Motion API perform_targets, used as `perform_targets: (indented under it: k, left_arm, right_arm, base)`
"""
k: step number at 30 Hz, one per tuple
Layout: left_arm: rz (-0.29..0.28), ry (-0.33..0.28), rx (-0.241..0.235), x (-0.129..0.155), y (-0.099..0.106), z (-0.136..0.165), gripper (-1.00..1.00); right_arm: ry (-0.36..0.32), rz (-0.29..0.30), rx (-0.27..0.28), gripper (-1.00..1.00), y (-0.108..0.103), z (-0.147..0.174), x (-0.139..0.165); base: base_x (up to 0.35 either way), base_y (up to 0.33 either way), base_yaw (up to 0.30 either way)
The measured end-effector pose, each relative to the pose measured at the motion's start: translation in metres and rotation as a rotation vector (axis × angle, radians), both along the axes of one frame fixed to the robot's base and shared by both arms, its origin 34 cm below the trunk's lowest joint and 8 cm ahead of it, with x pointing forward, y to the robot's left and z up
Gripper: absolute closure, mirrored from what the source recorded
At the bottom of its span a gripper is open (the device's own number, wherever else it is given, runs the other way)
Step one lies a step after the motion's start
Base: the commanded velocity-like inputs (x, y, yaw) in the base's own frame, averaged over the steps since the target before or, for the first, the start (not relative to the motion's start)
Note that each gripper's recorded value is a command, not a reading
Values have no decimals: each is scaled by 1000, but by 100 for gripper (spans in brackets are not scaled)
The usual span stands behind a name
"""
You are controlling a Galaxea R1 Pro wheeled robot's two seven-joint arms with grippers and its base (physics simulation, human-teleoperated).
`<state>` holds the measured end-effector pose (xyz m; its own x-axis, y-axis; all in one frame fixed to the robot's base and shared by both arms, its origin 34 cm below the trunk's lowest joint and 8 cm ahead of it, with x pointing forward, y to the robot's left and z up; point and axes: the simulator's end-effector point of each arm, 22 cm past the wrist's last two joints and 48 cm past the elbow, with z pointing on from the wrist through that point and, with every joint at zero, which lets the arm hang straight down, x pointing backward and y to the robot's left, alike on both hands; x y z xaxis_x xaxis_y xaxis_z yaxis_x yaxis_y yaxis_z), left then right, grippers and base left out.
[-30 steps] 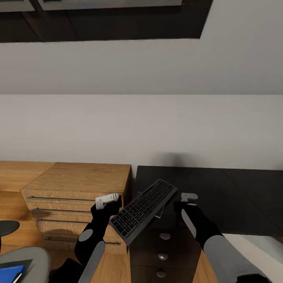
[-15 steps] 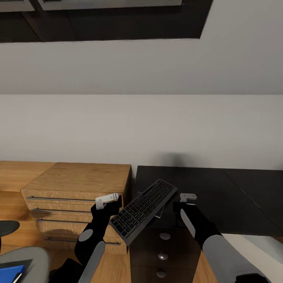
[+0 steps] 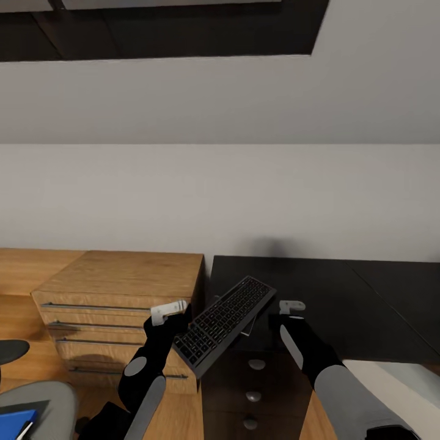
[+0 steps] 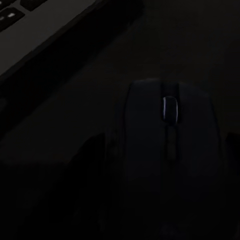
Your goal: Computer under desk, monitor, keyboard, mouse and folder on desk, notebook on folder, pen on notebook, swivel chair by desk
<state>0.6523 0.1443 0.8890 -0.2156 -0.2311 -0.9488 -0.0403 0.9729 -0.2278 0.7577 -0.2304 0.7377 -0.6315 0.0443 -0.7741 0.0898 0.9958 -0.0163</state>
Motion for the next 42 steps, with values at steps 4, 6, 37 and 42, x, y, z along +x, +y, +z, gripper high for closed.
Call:
perform_targets:
  k: [4, 6, 37, 42]
  left_arm:
    - [1, 0, 1, -1, 0, -7, -100]
    - [0, -1, 1, -1, 0, -11, -100]
    - [1, 0, 4, 0, 2, -2, -100]
    - [1, 1, 5, 0, 2, -3, -100]
  right_arm:
    - [-2, 1, -2, 100, 0, -7, 0]
    - [-8, 2, -5, 100, 0, -8, 0]
    - [-3, 2, -3, -100, 0, -1, 0]
    - [-7, 3, -5, -100, 0, 0, 1]
  base:
    - [0, 0, 0]
    - [0, 0, 0]
    - [0, 0, 0]
    - [0, 0, 0]
